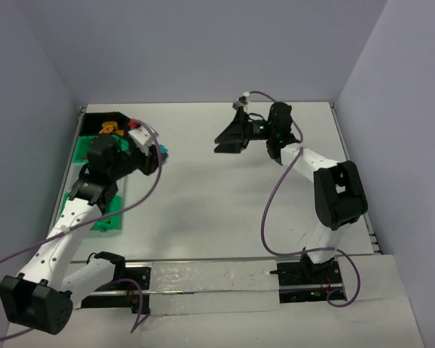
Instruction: Sort the legos into containers by color
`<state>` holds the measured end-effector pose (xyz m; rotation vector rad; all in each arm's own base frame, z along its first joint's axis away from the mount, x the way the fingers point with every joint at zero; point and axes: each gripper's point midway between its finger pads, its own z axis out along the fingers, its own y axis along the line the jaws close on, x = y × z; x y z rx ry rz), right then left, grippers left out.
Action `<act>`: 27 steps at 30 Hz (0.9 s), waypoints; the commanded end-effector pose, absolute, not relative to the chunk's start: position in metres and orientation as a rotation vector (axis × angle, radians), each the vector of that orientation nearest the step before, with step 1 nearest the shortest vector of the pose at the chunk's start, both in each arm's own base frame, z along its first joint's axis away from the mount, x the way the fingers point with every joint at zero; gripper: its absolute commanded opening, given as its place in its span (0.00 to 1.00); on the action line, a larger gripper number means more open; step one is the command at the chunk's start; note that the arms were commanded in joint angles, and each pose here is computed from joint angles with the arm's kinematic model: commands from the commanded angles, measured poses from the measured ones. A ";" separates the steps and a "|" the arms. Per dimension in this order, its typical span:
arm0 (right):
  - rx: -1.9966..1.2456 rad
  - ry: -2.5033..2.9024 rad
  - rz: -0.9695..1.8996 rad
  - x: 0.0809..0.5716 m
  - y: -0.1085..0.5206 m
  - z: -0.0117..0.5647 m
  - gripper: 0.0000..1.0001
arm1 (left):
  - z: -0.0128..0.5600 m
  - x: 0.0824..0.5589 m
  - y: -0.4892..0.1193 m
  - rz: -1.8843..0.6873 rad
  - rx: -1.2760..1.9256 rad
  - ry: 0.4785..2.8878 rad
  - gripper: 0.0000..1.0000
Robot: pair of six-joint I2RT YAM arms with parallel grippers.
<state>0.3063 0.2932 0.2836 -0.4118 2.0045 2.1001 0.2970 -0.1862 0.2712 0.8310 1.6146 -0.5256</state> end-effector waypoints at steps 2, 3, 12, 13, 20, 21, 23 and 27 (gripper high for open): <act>-0.412 2.116 1.556 0.356 0.257 0.253 1.00 | 0.248 0.325 -0.047 -0.175 0.416 1.957 0.00; -0.429 2.159 1.489 0.352 0.253 0.244 1.00 | 0.247 0.326 -0.021 -0.108 0.350 1.978 0.00; -0.437 2.196 1.407 0.351 0.244 0.233 1.00 | 0.230 0.343 0.101 0.224 0.133 2.024 0.00; -0.439 2.202 1.400 0.351 0.244 0.231 1.00 | 0.224 0.345 0.106 0.223 0.125 2.045 0.00; -0.454 2.222 1.377 0.347 0.241 0.223 1.00 | 0.183 0.350 0.116 0.215 0.114 2.131 0.00; -0.454 2.224 1.376 0.347 0.241 0.222 1.00 | 0.180 0.351 0.118 0.221 0.111 2.130 0.00; -0.455 2.229 1.379 0.347 0.240 0.221 1.00 | 0.176 0.353 0.120 0.234 0.107 2.124 0.00; -0.464 2.243 1.389 0.346 0.241 0.217 1.00 | 0.163 0.357 0.126 0.261 0.109 2.137 0.00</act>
